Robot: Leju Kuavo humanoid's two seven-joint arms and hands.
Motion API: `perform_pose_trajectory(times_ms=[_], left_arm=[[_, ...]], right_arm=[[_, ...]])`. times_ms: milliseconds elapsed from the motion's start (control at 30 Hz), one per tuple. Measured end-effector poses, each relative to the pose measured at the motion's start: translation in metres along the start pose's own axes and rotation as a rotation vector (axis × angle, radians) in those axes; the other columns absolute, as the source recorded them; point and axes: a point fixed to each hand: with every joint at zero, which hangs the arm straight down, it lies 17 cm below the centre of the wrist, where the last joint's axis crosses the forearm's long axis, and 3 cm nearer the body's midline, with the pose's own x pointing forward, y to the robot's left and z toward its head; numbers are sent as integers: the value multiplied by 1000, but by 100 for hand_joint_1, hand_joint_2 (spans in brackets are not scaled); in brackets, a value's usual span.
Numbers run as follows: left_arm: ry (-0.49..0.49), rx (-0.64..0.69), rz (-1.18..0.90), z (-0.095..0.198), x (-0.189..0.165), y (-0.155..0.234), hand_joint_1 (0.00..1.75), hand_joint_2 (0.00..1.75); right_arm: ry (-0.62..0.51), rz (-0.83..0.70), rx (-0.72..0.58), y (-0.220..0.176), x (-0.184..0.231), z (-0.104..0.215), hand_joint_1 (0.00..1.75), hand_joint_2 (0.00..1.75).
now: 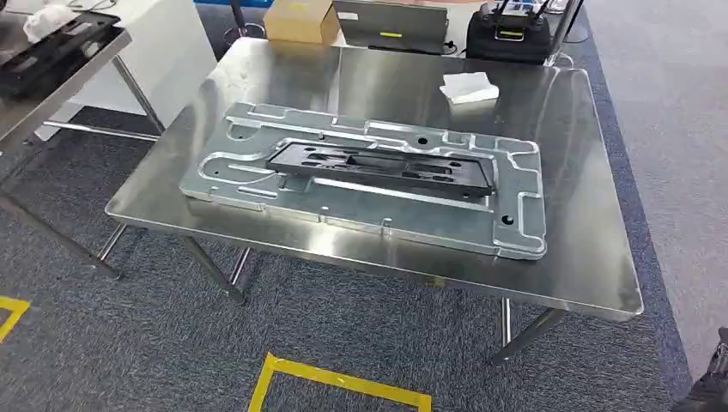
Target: Take the parts from the cabinet and place them on the table.
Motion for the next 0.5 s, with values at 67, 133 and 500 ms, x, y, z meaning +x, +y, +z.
perform_pose_trajectory(times_ms=[67, 133, 500], left_arm=[[1, 4, 6, 0, 0, 0, 0, 0], [-1, 8, 12, -1, 3, 0, 0, 0], [9, 27, 37, 1, -5, -1, 0, 0]], right_arm=[[49, 66, -15, -15, -24, 5, 0, 0], [107, 125, -29, -30, -52, 14, 0, 0], [610, 341, -204, -126, -241, 127, 0, 0]])
